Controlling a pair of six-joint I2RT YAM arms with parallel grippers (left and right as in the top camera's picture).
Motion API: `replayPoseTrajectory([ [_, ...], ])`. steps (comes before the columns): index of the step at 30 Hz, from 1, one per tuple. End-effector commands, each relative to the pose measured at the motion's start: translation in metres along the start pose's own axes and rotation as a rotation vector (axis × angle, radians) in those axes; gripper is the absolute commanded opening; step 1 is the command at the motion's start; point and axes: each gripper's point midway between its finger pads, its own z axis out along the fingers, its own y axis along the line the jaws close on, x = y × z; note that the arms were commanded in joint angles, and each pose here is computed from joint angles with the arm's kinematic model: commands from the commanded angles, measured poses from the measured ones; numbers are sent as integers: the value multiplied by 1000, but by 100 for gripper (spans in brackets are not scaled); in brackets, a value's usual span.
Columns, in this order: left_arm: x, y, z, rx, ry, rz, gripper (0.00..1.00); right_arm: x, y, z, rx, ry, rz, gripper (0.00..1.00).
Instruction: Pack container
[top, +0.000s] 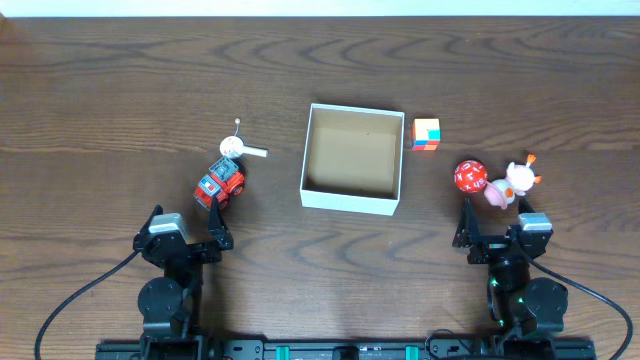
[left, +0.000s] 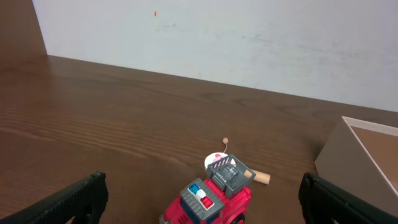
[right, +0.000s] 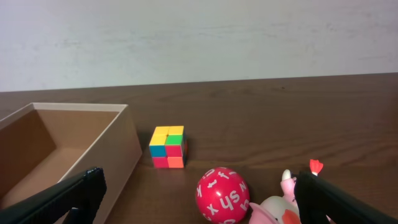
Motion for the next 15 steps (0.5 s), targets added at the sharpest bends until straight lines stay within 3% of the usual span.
replayPoseTrajectory([
  [1, 19, 3, 2, -11, 53, -4, 98, 2, -1, 0, 1, 6, -3, 99],
  [15, 19, 3, 2, -11, 53, -5, 98, 2, -1, 0, 3, 5, -2, 99],
])
